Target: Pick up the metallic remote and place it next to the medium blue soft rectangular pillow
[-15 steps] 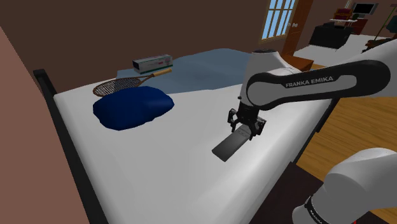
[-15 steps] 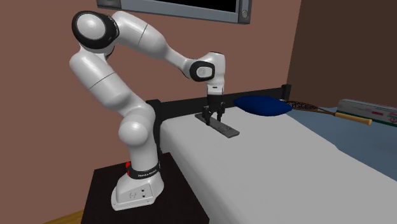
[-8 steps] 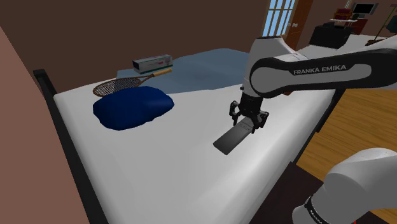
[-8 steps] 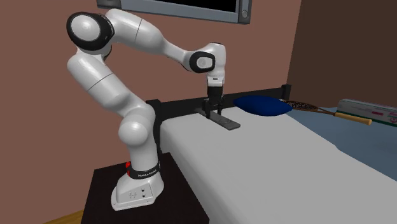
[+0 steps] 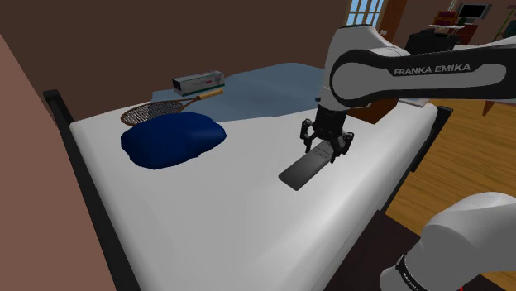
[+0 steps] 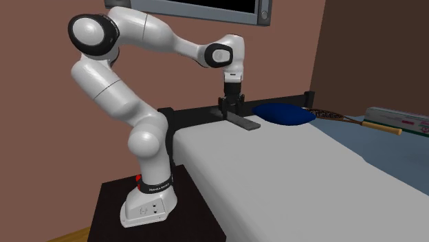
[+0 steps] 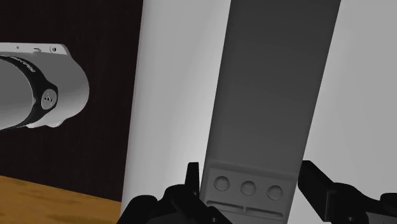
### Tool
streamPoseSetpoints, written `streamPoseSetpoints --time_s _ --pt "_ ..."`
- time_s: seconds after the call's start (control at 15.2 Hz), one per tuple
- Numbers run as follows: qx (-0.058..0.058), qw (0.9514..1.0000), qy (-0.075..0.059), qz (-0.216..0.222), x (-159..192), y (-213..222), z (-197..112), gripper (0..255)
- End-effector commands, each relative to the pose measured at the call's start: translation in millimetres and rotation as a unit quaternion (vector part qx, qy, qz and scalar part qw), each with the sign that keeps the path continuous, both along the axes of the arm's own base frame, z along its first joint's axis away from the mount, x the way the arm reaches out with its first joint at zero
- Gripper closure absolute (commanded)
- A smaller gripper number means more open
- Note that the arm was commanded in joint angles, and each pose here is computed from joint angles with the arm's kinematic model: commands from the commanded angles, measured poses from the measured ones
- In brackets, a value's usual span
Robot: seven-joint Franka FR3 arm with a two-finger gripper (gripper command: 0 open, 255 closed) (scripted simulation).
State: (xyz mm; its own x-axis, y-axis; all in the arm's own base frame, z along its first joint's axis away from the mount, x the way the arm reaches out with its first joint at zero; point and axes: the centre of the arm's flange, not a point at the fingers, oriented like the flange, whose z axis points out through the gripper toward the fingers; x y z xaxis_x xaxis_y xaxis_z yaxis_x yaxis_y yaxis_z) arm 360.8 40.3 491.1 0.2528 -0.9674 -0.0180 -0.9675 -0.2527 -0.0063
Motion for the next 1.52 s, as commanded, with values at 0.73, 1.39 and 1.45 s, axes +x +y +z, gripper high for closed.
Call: streamPoseSetpoints --time_s 0.73,1.39,1.45 --pt "0.000 1.0000 0.000 0.000 92.3 51.0 24.6 255" --pt "0.000 1.0000 0.000 0.000 208.0 114.5 24.6 255" --pt "0.000 1.0000 0.000 0.000 219.6 120.8 24.6 255"
